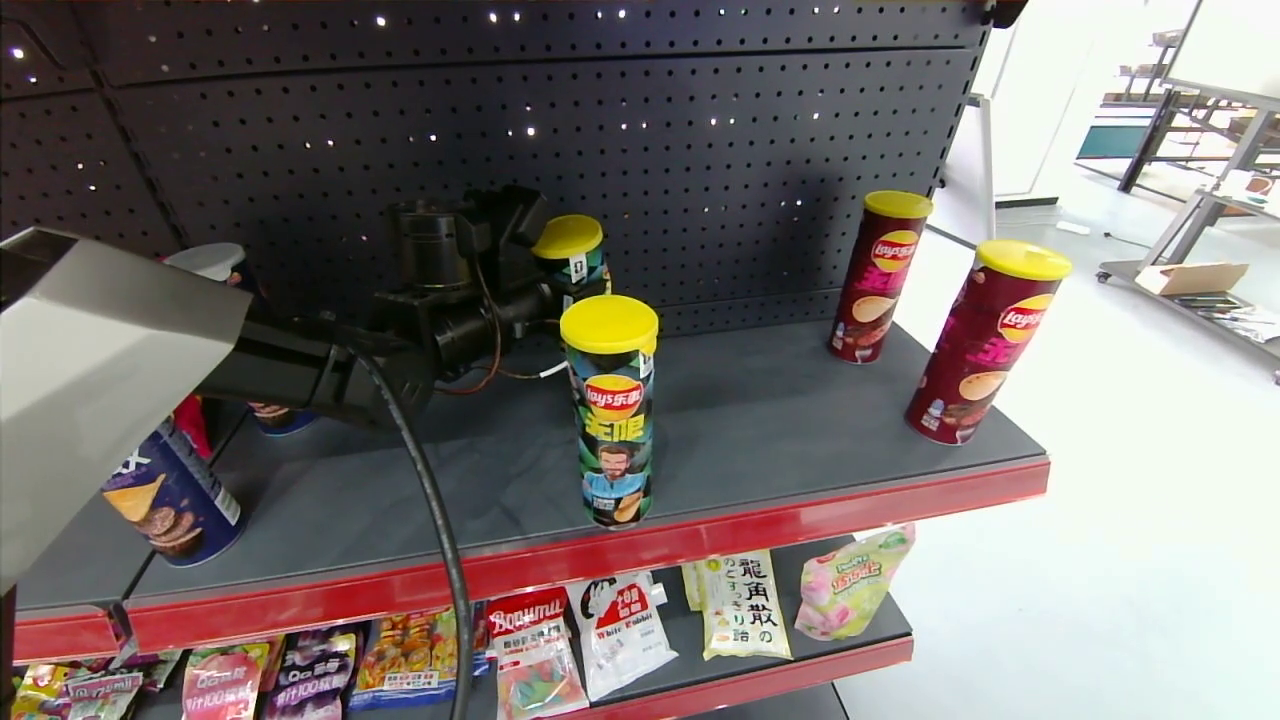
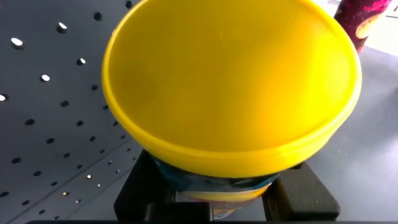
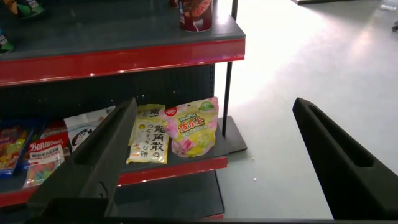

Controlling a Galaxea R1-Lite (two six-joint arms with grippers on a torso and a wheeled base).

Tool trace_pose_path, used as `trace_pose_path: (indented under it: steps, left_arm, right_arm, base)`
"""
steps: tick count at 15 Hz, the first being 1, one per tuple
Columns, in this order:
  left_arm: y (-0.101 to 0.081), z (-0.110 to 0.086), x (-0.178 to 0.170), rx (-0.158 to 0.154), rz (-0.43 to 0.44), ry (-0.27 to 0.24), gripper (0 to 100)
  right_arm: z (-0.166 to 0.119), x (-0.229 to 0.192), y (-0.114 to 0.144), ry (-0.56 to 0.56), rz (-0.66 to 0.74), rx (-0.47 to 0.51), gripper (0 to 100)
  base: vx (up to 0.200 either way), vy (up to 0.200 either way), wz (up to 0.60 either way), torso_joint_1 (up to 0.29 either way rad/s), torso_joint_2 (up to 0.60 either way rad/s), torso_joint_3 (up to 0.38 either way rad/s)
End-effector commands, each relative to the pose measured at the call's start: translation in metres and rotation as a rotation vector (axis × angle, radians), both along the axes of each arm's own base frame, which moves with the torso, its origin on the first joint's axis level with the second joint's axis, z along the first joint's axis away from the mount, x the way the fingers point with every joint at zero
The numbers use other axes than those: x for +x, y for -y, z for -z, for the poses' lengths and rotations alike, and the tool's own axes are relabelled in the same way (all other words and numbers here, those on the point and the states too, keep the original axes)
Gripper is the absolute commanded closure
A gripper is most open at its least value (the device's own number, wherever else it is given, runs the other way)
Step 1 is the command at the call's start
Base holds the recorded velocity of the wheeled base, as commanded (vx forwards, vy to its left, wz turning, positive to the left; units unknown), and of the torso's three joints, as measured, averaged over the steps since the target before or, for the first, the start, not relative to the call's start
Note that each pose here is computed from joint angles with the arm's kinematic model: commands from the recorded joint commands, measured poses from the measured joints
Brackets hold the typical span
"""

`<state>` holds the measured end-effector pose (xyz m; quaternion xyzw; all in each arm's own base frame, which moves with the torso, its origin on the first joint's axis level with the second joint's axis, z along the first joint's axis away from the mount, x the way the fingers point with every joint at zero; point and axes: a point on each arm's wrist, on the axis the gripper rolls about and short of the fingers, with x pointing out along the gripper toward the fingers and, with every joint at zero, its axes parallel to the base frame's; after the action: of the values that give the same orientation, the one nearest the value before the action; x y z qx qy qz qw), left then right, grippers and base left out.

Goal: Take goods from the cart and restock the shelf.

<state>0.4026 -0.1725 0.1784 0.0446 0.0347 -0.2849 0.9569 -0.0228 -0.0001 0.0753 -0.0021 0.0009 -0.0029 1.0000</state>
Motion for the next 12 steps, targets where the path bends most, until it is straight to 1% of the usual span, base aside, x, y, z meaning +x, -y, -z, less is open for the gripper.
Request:
trace_pose_path:
  steps: [1,6,9,11,12]
  left_arm:
    - [0.0019,-0.0029,-0.0023,-0.001,0.005,0.003,100]
    - [0.0022,-0.0005,-0.0017,0.001,0.007,-0.003,100]
    - [0.0033,0.0024,-0.0009,0.015,0.009,-0.003,100]
    - [0.0038,0.0034,-0.0015,0.016,0.011,-0.007,100]
    - [0.0044,0.0039,-0.0017,0.021,0.012,-0.017,100]
  right_arm:
    - [-0.0001,0.0001,0.0,-0.001,0.0,0.0,0]
    - [-0.0001,0.0001,0.0,-0.001,0.0,0.0,0]
    - [-0.0001,0.0001,0.0,-0.001,-0.001,0.0,0]
    - [-0.0001,0.0001,0.0,-0.001,0.0,0.0,0]
    - [-0.0001,0.0001,0.0,-0.001,0.0,0.0,0]
  base:
    - [0.0,0.0,0.0,0.0,0.0,0.0]
    - [0.0,0.0,0.0,0.0,0.0,0.0]
    - [0.0,0.0,0.0,0.0,0.0,0.0]
    - [0.0,0.0,0.0,0.0,0.0,0.0]
    - [0.0,0.0,0.0,0.0,0.0,0.0]
